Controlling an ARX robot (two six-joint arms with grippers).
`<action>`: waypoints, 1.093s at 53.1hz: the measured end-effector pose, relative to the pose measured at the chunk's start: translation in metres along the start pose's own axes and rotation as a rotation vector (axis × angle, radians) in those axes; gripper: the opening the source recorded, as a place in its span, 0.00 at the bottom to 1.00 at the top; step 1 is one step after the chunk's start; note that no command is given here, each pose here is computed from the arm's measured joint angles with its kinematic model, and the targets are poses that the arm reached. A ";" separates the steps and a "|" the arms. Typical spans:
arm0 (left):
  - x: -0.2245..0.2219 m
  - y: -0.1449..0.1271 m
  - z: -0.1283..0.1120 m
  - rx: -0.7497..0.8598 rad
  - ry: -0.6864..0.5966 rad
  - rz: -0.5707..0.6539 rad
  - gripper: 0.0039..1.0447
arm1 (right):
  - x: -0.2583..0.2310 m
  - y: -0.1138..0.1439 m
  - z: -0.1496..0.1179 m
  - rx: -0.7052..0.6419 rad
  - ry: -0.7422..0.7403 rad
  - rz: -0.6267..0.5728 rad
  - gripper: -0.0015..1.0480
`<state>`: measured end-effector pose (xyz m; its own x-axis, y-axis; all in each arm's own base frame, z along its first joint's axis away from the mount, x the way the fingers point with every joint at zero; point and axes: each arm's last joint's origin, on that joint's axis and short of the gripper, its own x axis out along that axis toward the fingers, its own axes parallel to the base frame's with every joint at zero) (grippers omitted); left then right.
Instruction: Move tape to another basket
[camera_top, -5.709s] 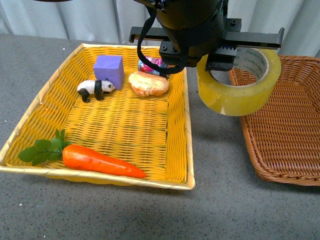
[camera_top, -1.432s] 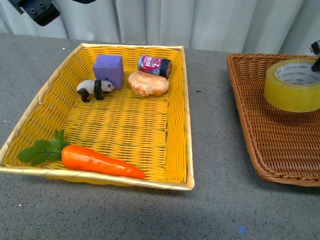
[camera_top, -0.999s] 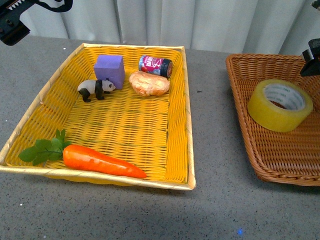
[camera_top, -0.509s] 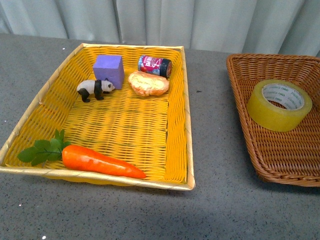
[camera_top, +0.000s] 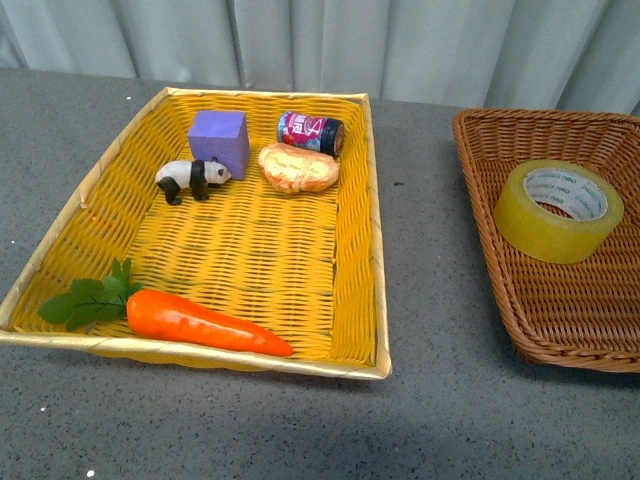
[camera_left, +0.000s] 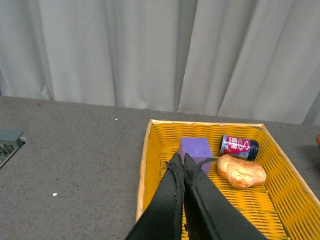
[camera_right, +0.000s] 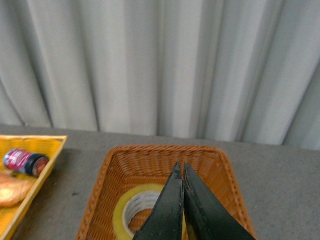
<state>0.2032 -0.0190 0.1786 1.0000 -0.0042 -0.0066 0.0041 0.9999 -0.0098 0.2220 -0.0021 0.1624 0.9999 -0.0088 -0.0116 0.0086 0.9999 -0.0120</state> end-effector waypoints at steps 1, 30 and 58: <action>-0.002 0.001 0.000 0.000 0.000 0.000 0.03 | -0.003 0.001 -0.001 0.000 0.005 0.006 0.01; -0.060 0.019 -0.012 0.003 -0.008 0.002 0.03 | -0.073 0.001 -0.002 0.001 0.005 0.008 0.01; -0.082 0.018 -0.005 0.003 -0.029 0.002 0.03 | -0.097 0.001 0.004 0.001 -0.015 0.009 0.01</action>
<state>0.1215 -0.0003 0.1737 0.9997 -0.0019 0.0227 0.0021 1.0000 -0.0071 0.1250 -0.0001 0.1674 1.0000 0.0000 0.0036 0.0000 0.9999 -0.0105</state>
